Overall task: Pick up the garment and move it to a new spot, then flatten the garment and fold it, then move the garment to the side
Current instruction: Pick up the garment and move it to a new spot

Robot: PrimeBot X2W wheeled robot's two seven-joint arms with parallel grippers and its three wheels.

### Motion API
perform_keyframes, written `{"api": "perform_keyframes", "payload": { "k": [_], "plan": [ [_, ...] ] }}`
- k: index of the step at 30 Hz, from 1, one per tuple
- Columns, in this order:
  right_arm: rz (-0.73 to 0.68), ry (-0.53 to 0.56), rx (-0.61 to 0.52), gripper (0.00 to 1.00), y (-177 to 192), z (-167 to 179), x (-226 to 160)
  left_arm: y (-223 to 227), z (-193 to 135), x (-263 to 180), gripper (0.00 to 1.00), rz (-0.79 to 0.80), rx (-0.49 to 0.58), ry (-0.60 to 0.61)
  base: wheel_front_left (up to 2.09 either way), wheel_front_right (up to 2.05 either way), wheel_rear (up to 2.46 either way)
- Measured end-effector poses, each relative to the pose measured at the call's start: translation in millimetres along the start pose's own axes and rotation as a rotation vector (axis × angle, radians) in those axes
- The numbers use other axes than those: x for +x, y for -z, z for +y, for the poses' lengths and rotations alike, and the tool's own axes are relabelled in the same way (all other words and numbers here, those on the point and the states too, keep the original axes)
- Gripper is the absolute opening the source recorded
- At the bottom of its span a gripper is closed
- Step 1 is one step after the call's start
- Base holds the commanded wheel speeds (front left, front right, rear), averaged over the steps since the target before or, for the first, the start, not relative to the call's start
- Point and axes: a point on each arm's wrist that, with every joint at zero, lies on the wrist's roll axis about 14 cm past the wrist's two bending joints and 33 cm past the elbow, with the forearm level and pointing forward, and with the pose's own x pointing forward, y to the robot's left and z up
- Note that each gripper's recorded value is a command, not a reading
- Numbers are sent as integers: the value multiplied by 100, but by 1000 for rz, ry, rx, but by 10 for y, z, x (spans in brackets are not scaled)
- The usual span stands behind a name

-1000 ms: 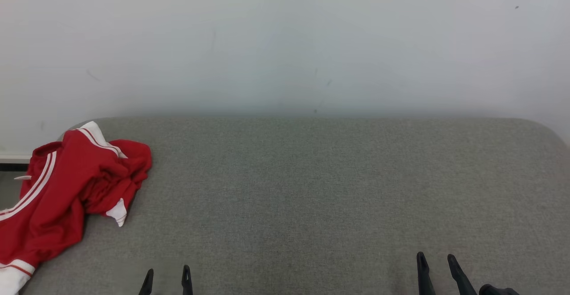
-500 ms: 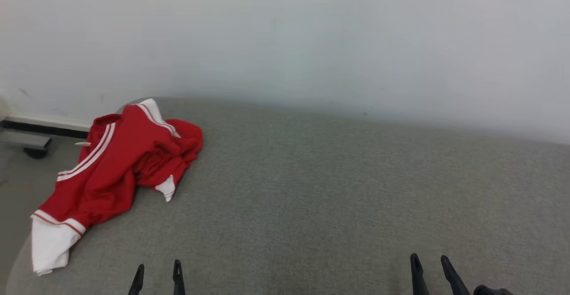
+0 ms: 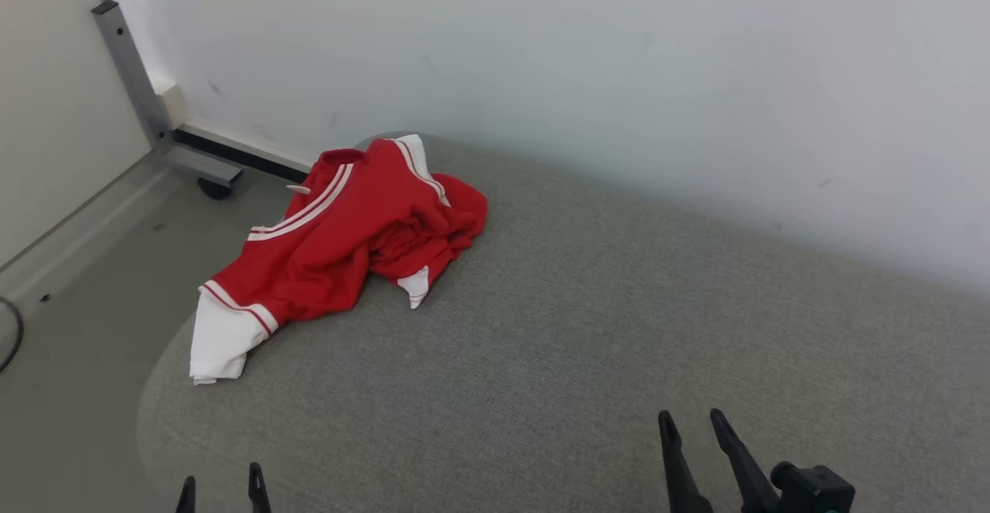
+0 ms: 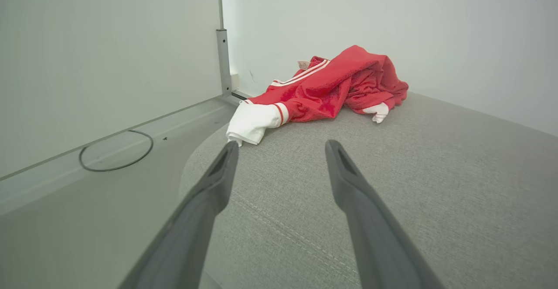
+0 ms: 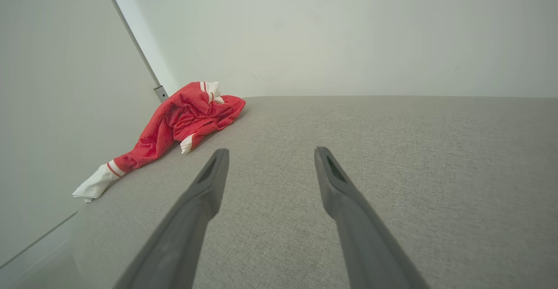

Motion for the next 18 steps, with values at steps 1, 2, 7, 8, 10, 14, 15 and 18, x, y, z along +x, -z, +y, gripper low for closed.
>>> {"api": "perform_keyframes", "payload": {
  "k": [1,2,7,8,10,14,15,18],
  "plan": [
    [0,-25,-2,100,-3,74,55,0,64,-30,100,0,1,-22,0,0,0],
    [3,-48,-3,100,3,144,104,4,122,-59,100,2,3,-44,0,0,0],
    [43,-120,3,100,122,354,234,-3,306,-128,100,7,8,-116,0,0,0],
    [51,-130,3,100,147,381,250,-13,324,-132,100,5,10,-124,0,0,0],
    [59,-147,2,100,176,429,282,-13,360,-151,100,7,12,-140,0,0,0],
    [69,-160,4,100,209,465,326,8,400,-195,100,16,15,-157,0,0,0],
    [69,-161,3,100,210,468,330,6,404,-197,100,15,14,-159,0,0,0],
    [67,-162,3,100,209,472,325,24,425,-200,100,20,3,-165,0,0,0]
  ]
}}
